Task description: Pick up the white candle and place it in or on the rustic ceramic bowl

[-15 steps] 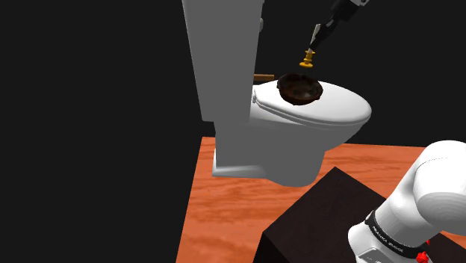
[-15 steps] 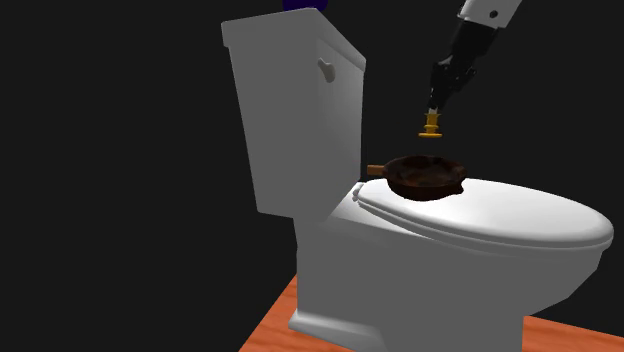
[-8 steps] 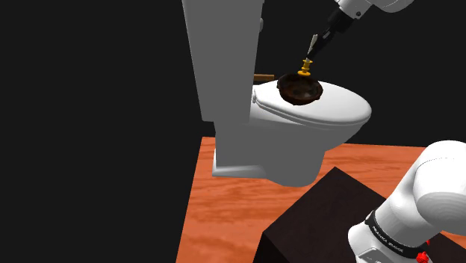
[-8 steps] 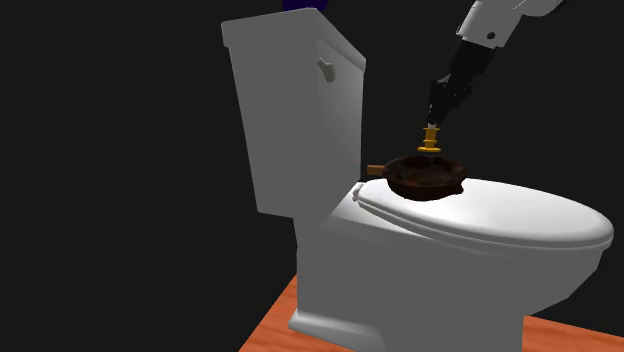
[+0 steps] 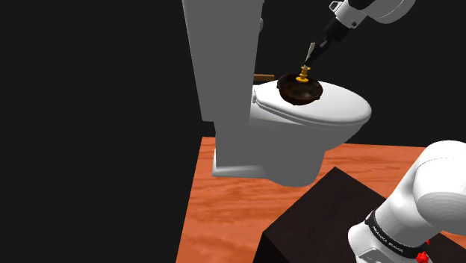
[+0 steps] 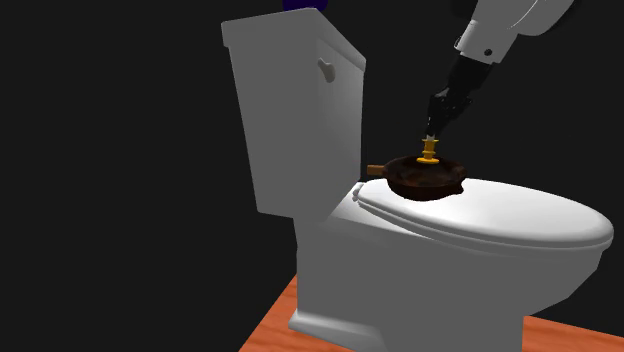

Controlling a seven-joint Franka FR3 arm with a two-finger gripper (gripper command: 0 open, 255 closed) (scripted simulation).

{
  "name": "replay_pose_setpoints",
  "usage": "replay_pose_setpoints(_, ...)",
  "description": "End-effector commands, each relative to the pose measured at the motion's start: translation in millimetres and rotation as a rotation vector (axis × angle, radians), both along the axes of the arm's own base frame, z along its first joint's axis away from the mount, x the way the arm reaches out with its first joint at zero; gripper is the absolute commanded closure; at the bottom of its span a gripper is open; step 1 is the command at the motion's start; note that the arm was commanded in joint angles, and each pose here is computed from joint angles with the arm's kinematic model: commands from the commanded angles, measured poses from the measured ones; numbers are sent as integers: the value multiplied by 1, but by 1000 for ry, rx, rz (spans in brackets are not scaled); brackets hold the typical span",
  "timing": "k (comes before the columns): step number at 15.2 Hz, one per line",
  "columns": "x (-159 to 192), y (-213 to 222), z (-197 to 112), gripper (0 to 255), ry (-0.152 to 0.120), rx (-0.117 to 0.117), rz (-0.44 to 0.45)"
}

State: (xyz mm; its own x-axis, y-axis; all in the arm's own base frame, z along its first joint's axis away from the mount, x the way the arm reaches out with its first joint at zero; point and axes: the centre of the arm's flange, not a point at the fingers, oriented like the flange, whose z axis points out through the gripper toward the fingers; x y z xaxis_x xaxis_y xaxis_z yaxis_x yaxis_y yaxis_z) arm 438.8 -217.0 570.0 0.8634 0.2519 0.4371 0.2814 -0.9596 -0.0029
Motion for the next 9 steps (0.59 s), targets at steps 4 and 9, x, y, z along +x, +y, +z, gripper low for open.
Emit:
replay_pose_setpoints(4, 0, 0, 0, 255, 0, 0, 0)
replay_pose_setpoints(9, 0, 0, 0, 0, 0, 0, 0)
